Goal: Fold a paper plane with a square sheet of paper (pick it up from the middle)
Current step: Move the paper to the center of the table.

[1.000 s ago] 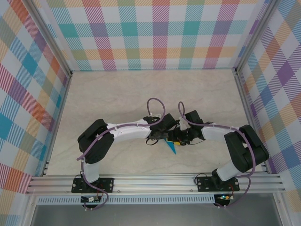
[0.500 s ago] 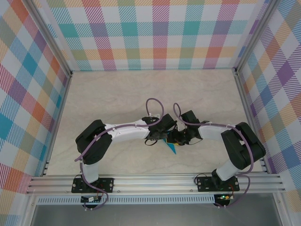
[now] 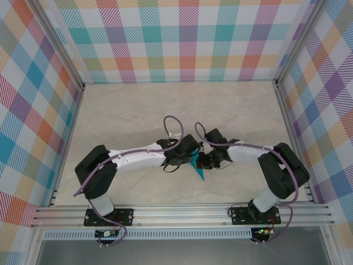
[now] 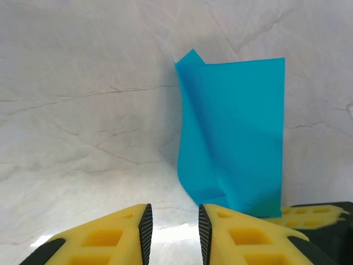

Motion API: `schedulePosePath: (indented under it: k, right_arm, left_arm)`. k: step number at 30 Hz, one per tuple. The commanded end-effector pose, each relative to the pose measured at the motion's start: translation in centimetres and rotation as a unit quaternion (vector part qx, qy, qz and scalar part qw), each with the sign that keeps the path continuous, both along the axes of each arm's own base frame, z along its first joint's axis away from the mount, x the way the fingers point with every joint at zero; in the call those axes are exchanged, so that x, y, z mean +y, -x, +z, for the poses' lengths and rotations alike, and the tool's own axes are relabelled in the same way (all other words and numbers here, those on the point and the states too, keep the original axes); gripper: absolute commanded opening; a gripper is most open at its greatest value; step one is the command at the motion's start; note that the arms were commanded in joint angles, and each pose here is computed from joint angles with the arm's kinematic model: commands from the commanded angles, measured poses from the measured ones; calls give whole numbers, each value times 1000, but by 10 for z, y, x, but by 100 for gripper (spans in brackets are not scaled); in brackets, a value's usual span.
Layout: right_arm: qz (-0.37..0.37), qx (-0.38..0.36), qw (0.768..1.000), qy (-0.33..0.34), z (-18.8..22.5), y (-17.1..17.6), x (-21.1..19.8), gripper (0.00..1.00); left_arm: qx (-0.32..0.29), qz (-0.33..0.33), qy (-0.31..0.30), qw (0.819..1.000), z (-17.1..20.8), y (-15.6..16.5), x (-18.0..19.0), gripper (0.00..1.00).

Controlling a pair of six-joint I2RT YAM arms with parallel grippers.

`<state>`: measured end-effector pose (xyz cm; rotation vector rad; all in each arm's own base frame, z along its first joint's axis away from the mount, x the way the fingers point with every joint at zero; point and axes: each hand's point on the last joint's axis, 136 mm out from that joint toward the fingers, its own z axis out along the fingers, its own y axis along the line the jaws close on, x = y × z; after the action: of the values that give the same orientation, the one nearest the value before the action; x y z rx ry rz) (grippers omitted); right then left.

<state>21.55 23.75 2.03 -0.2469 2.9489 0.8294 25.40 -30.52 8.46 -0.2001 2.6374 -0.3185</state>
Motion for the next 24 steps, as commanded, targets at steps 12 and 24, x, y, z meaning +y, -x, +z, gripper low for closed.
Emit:
schedulePosePath:
  k: [12, 24]
  right_arm:
    - [-122, -87, 955, 255, 29, -35, -29, 0]
    - [-121, -68, 961, 240, 7, -61, 9, 2]
  left_arm:
    - [-85, 115, -6, 990, 39, 8, 94, 35]
    - [-84, 126, 7, 988, 36, 12, 110, 36]
